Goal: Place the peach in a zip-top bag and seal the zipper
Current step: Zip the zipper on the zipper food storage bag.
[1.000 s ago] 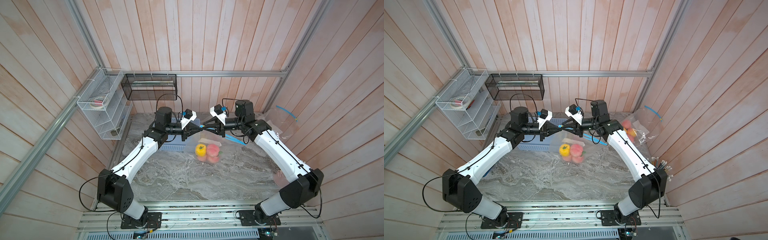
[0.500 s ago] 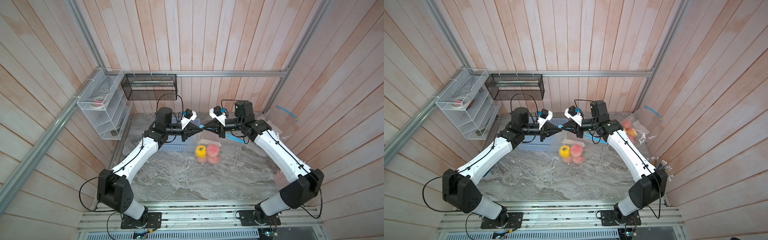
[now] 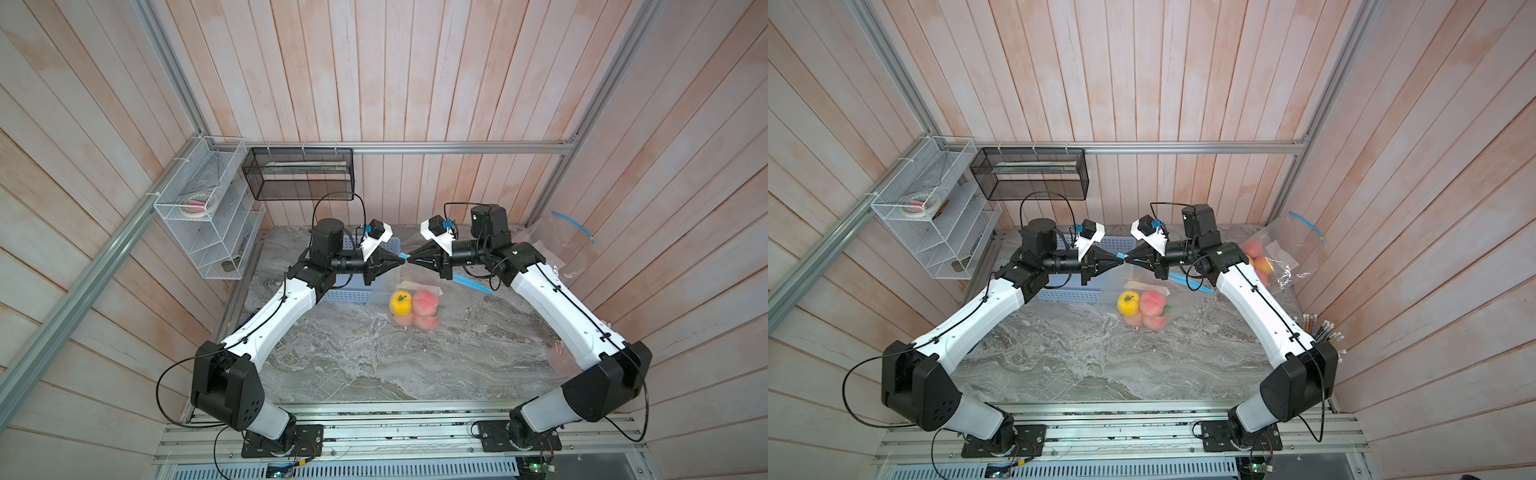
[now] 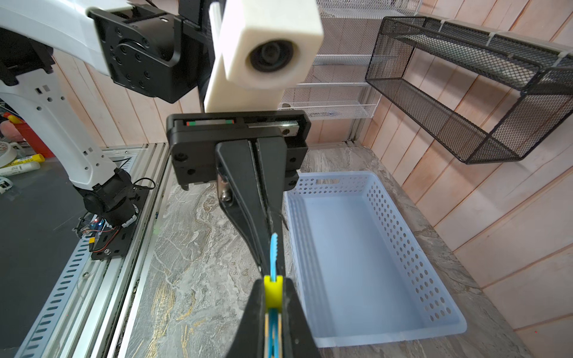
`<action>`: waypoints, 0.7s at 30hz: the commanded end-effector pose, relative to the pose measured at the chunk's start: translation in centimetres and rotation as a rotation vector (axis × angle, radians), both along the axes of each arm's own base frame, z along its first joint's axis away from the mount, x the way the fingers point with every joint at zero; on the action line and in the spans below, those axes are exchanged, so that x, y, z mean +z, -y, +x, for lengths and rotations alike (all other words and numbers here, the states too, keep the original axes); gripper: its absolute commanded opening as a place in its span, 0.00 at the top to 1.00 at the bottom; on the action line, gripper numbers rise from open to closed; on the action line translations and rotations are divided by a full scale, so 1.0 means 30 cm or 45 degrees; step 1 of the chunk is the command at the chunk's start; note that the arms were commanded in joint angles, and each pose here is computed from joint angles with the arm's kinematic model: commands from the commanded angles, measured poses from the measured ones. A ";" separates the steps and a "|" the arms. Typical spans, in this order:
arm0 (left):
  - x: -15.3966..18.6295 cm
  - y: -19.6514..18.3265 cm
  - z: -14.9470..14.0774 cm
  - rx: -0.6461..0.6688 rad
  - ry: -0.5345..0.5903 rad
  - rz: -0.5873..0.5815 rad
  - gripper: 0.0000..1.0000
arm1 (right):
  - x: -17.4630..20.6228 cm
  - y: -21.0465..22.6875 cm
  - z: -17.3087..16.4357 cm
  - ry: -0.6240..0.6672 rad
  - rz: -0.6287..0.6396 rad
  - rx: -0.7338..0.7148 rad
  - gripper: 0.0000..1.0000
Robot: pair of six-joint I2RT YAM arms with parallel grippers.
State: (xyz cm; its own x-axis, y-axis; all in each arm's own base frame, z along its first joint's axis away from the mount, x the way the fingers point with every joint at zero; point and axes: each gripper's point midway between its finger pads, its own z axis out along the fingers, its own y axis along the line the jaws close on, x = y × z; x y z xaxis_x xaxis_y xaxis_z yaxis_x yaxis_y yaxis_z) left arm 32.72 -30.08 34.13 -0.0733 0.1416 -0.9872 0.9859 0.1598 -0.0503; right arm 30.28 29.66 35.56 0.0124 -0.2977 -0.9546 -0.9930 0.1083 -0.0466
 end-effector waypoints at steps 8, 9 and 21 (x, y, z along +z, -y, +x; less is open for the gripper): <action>0.058 -0.095 0.063 0.231 0.024 -0.034 1.00 | -0.007 0.106 0.013 -0.011 -0.044 -0.147 0.92; 0.061 -0.100 0.065 0.246 0.021 -0.033 1.00 | -0.009 0.114 0.016 -0.011 -0.051 -0.164 0.92; 0.100 -0.238 0.167 0.690 -0.023 -0.003 1.00 | -0.049 0.222 0.045 -0.039 -0.188 -0.397 0.92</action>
